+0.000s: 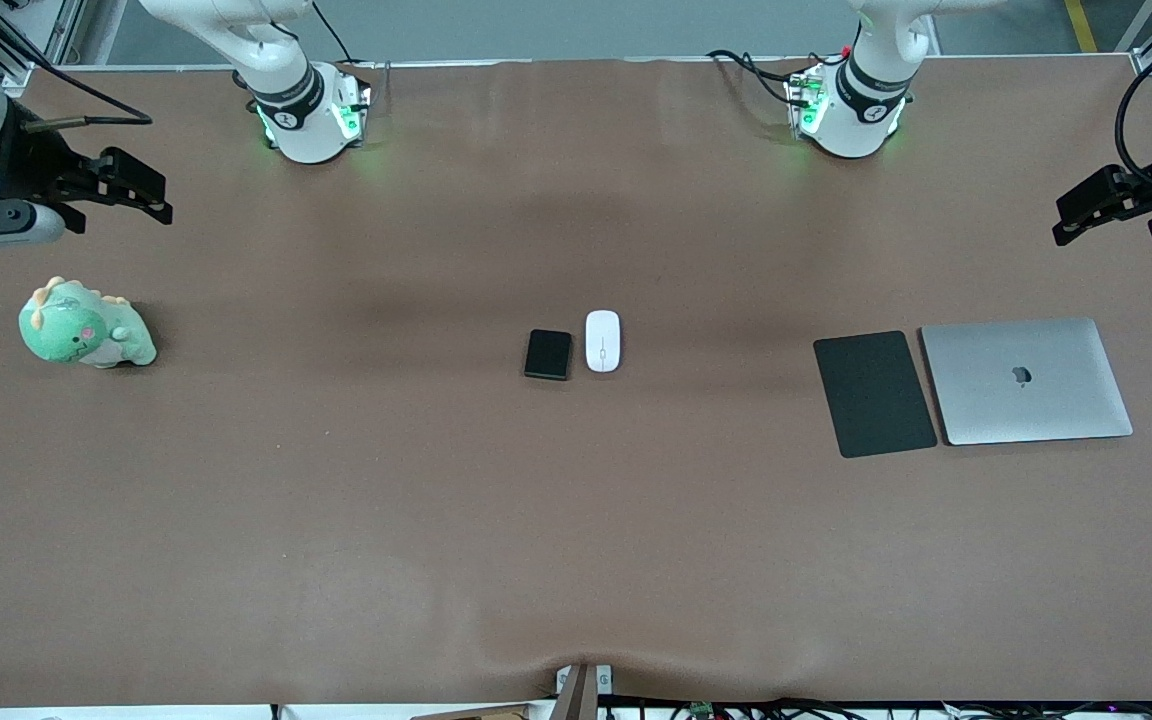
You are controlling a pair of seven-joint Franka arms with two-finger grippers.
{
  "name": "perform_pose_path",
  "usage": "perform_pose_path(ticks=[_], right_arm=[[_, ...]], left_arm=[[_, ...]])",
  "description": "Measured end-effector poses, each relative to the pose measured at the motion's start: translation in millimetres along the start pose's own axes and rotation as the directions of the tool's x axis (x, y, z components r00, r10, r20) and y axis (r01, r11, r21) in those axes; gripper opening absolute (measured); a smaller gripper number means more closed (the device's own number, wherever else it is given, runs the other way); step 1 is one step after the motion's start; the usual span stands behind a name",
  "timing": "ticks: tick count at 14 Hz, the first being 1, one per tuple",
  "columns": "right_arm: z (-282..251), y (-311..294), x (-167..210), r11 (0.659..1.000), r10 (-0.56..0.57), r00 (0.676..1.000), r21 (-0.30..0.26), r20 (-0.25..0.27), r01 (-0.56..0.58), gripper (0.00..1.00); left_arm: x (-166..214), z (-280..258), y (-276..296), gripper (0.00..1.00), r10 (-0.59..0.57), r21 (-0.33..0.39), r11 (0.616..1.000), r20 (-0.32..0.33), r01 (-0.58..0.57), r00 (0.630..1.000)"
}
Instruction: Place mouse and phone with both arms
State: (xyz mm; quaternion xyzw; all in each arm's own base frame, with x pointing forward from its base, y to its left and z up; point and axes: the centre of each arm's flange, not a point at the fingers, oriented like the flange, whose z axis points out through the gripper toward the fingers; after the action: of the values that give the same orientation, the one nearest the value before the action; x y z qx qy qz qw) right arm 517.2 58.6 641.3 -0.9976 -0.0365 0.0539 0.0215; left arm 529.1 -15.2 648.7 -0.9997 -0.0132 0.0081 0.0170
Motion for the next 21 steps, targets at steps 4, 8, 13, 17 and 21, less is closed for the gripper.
perform_pose_path(ticks=[4,8,13,17,21], right_arm=[[6.4,0.6,5.4,1.000,0.001,1.000,0.001,0.010,-0.001,1.00],[8.8,0.6,6.4,1.000,0.001,1.000,0.001,0.015,-0.001,1.00],[19.2,1.2,11.3,1.000,0.001,0.999,0.002,0.037,-0.001,1.00],[19.7,4.3,11.6,1.000,0.007,0.999,0.002,0.038,-0.007,1.00],[24.4,6.0,17.1,1.000,0.010,0.999,0.004,0.034,-0.010,1.00]], left_arm=[[-0.3,-0.9,0.0,1.00,0.000,0.000,1.000,0.000,0.000,1.000],[-0.2,-3.2,1.4,1.00,0.003,0.000,1.000,-0.004,-0.003,1.000],[7.4,25.2,53.9,1.00,0.019,-0.002,1.000,0.058,-0.019,0.998],[16.9,84.7,154.2,1.00,0.023,0.012,1.000,0.143,-0.025,0.989],[21.7,151.6,241.5,1.00,0.052,-0.033,0.998,0.134,-0.048,0.990]])
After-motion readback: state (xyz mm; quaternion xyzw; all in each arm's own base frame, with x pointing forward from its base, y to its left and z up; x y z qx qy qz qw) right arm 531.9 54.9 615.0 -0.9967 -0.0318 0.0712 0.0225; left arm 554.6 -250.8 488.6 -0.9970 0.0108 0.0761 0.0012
